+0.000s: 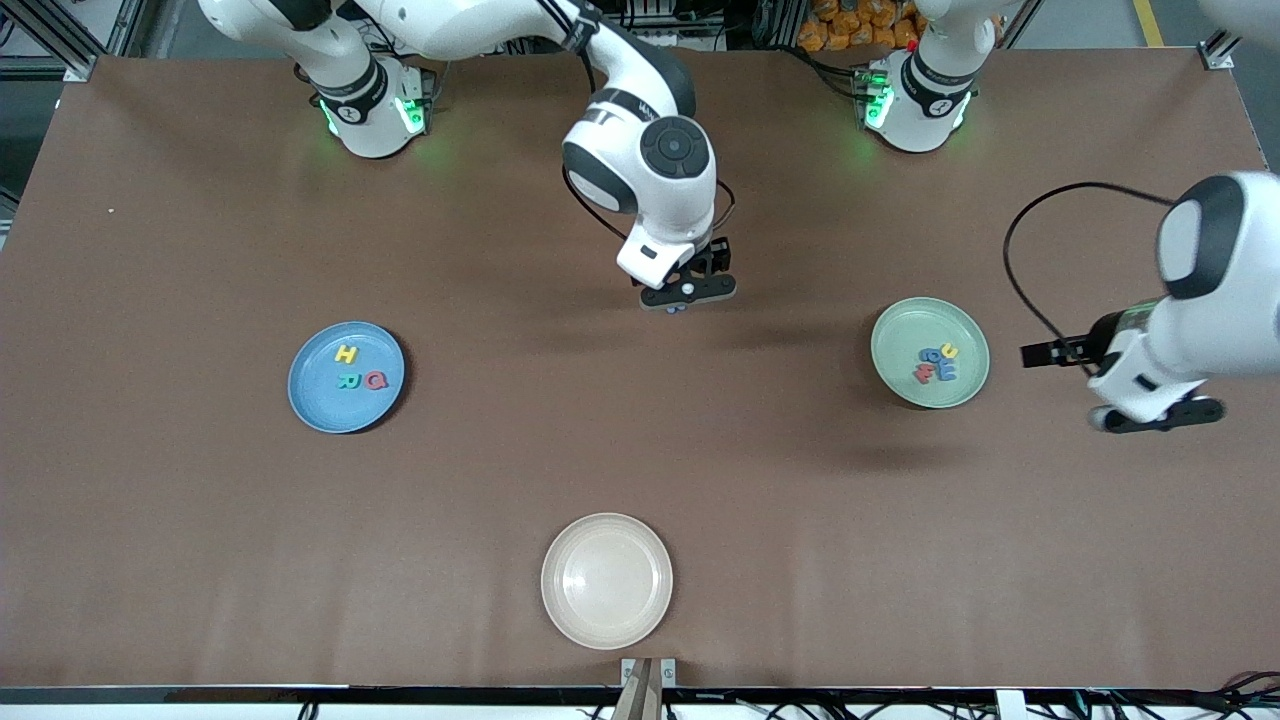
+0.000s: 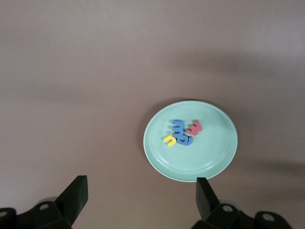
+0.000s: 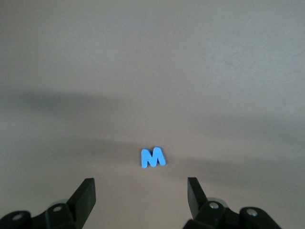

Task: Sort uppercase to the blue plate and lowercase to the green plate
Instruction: 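Release the E on the green plate while the right gripper lowers, then grasp the blue M with the right gripper while the left gripper withdraws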

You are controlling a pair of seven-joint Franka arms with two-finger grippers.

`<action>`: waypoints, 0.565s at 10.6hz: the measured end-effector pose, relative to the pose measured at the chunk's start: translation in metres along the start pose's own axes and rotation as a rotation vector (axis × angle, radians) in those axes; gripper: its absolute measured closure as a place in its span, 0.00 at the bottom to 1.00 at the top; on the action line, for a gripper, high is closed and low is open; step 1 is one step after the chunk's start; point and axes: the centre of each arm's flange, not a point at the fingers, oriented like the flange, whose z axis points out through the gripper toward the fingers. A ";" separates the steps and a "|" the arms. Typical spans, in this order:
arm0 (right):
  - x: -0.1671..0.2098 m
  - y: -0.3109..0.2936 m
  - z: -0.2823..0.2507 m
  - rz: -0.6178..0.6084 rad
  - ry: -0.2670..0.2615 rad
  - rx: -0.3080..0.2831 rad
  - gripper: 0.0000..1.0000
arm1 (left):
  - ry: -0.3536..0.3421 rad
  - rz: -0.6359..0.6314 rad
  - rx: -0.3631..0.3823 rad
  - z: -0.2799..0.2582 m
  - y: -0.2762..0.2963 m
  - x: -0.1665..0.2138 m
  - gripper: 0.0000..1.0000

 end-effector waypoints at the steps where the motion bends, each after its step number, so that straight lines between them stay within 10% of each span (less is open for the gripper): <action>1: -0.005 0.003 0.020 -0.003 -0.006 -0.001 0.15 | 0.044 -0.013 -0.003 -0.030 -0.002 -0.008 0.00; 6: -0.017 0.010 0.078 -0.033 -0.008 -0.022 0.17 | 0.093 -0.027 0.025 -0.120 0.000 -0.038 0.00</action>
